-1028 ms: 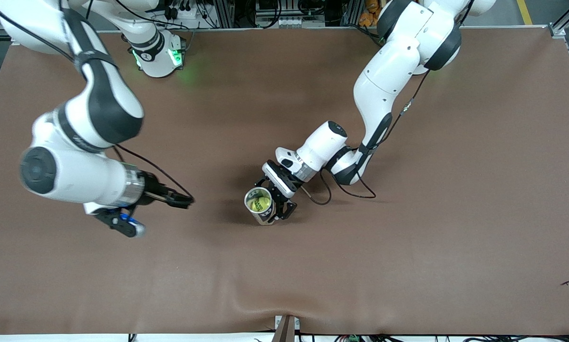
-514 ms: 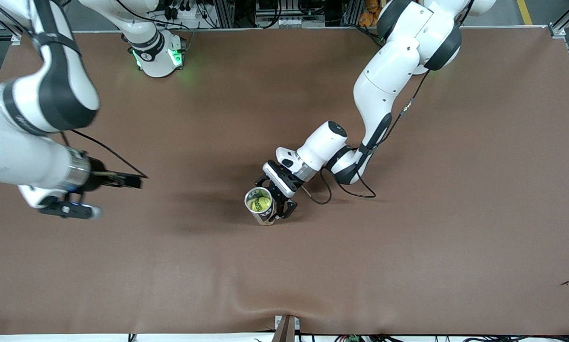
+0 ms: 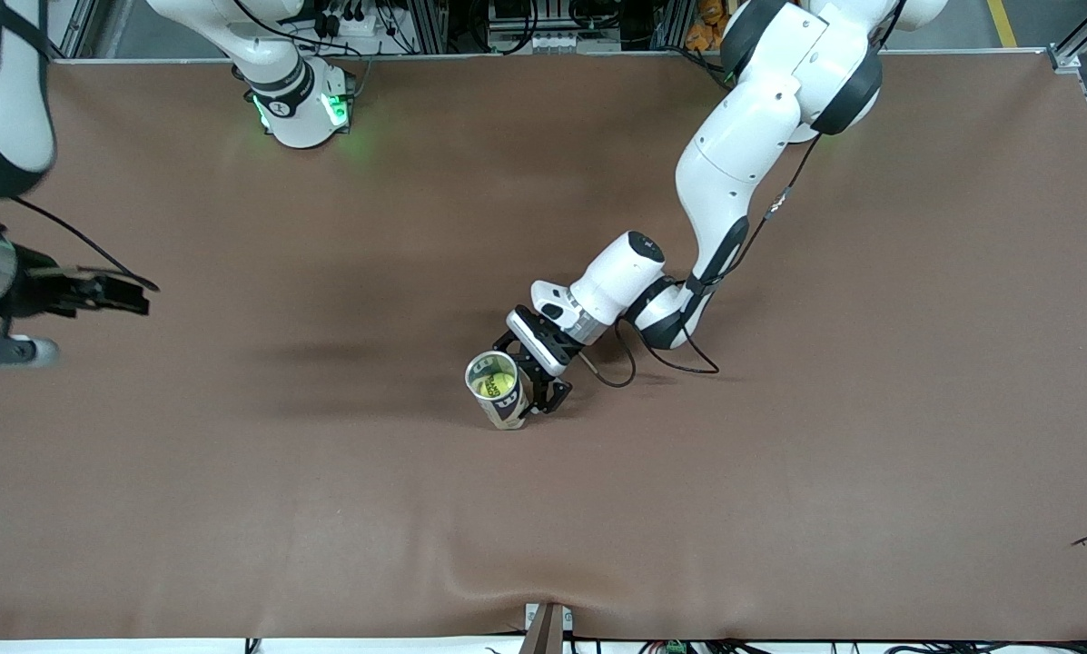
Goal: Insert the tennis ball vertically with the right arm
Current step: 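Withdraw the right gripper while the left gripper lowers the tube, then open the left gripper to set the tube upright on the table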
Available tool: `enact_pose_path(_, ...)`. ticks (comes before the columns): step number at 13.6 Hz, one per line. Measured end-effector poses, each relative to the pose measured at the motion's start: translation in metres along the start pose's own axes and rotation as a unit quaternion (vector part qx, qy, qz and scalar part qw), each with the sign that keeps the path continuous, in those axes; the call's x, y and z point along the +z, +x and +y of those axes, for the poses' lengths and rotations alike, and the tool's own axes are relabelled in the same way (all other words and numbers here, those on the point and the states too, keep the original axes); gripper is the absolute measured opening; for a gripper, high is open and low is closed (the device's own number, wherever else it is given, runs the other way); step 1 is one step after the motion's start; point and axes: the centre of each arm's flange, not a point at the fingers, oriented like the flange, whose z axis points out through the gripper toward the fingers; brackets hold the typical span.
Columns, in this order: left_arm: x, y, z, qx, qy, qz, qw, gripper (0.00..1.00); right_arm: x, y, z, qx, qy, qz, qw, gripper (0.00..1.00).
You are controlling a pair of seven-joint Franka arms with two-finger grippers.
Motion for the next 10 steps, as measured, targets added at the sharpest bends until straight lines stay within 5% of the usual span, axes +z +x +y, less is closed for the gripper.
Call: enact_pose_path(10,-0.028,-0.032,-0.026,-0.017,0.010,-0.045,0.999,1.00,-0.081,-0.079,-0.029,-0.026,0.003,0.009,1.000,1.00)
